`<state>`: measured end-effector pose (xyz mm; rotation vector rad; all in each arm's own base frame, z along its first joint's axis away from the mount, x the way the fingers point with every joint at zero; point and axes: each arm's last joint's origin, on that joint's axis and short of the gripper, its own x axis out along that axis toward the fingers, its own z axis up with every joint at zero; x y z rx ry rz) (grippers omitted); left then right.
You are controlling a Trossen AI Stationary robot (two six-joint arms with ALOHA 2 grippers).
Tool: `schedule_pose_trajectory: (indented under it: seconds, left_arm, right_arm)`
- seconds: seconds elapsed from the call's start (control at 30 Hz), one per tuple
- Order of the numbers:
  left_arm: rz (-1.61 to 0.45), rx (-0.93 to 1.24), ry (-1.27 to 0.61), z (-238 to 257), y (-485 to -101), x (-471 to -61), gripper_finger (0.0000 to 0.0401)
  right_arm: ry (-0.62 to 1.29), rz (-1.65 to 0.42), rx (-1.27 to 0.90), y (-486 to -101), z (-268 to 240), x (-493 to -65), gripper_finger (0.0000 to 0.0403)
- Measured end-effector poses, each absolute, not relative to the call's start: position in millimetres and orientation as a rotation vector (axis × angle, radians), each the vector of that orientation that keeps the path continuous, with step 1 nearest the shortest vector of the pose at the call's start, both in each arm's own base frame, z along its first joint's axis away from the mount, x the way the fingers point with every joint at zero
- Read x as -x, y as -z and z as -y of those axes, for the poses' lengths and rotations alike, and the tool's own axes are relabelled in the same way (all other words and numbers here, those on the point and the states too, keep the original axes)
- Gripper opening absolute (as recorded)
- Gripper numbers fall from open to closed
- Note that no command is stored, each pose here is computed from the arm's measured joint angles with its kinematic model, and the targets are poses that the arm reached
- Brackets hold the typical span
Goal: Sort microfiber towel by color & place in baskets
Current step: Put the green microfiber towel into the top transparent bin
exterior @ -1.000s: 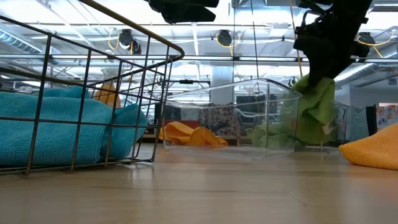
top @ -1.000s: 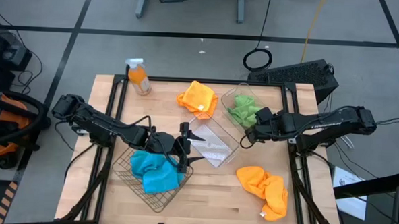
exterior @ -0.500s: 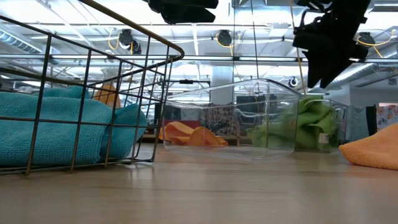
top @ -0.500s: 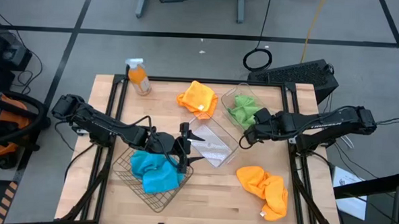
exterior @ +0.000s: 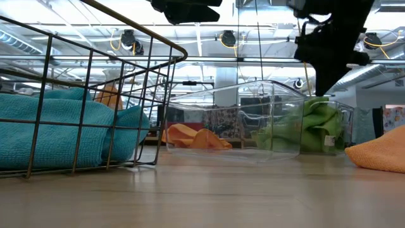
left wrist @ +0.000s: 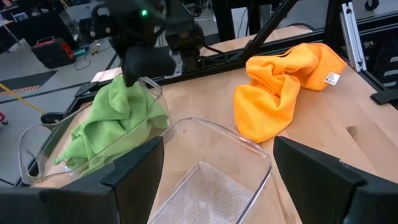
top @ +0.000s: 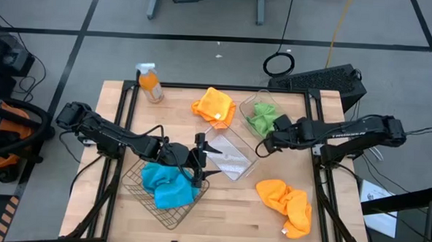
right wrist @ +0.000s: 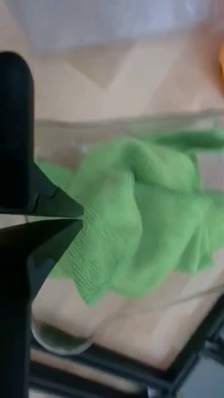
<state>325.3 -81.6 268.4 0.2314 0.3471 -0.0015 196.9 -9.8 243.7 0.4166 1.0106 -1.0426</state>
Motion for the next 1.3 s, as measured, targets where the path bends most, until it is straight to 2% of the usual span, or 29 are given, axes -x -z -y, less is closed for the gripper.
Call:
schedule_pose_trajectory:
  seconds: [0.13, 0.27, 0.5, 0.73, 1.0, 1.3]
  left_arm:
    - [-0.347, -0.232, 0.002, 82, -268, -325, 0.0309]
    - [-0.346, -0.232, 0.002, 82, -269, -325, 0.0309]
    - [-0.347, -0.234, 0.003, 82, -268, -325, 0.0309]
    - [-0.346, -0.233, 0.003, 82, -269, -325, 0.0309]
    - [-0.341, -0.231, 0.003, 82, -269, -326, 0.0309]
    - [-0.345, -0.232, 0.004, 82, -269, -325, 0.0309]
  right_arm:
    - [1.102, -0.979, -0.419, -236, 23, -200, 0.0016]
    - [1.125, -0.973, -0.426, -222, 38, -204, 0.0004]
    - [1.117, -1.066, -0.459, -189, 56, -210, 0.0002]
    - [1.113, -1.113, -0.447, -177, 58, -216, 0.0001]
    - [1.091, -1.12, -0.451, -178, 58, -216, 0.0001]
    - [1.035, -0.973, -0.482, -209, 46, -210, 0.0002]
